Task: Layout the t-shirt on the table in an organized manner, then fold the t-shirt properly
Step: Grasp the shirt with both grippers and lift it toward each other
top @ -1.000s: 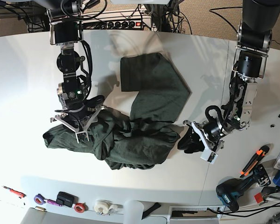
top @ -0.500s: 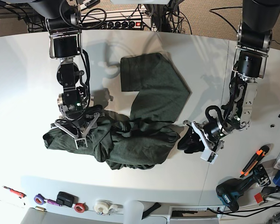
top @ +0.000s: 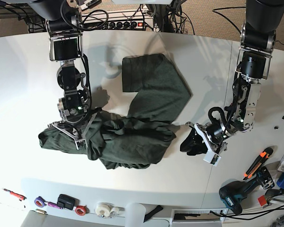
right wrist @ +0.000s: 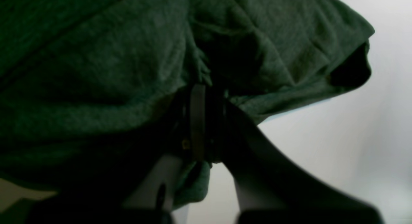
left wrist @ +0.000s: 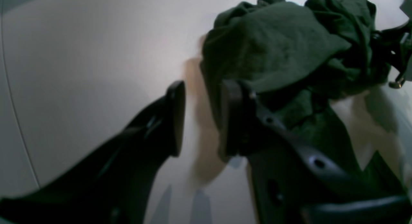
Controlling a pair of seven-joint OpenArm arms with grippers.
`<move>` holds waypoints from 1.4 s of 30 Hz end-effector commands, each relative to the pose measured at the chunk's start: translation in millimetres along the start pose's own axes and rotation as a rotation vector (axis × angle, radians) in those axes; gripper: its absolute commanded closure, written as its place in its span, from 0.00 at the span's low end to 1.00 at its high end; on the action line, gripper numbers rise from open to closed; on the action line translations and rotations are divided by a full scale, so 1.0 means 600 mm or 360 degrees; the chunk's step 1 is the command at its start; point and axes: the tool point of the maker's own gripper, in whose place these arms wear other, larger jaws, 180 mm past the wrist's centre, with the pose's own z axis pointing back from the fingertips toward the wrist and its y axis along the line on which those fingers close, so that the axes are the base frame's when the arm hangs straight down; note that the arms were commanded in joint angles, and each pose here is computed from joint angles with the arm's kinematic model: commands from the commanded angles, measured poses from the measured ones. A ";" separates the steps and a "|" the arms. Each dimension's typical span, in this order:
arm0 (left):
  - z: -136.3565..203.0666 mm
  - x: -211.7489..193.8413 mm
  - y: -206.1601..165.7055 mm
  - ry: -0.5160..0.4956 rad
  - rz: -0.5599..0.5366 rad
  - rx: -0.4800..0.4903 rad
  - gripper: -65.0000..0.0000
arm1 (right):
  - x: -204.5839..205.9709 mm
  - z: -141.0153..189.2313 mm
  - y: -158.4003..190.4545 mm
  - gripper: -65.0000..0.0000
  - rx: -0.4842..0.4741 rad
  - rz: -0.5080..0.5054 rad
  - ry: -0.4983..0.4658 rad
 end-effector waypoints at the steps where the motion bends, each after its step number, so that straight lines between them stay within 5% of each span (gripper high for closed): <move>1: 0.002 0.049 0.005 -0.0114 -0.0033 -0.0006 0.69 | -0.009 0.006 -0.008 0.95 -0.0015 0.0006 0.0039; 7: 0.003 0.049 0.007 -0.0112 -0.0035 -0.0004 0.69 | -0.011 0.052 -0.007 0.95 -0.0031 0.0045 -0.0047; 15: -0.023 0.056 -0.071 -0.0138 -0.0044 -0.0285 0.69 | -0.052 0.076 0.023 0.95 0.0030 0.0114 -0.0047; 30: -0.176 0.063 -0.273 0.0261 -0.0527 -0.0471 0.72 | -0.086 0.075 0.044 0.95 0.0091 0.0176 0.0011; 42: -0.224 -0.017 -0.206 0.0464 -0.0458 -0.0196 0.85 | -0.082 0.076 0.058 0.95 0.0163 0.0134 -0.0015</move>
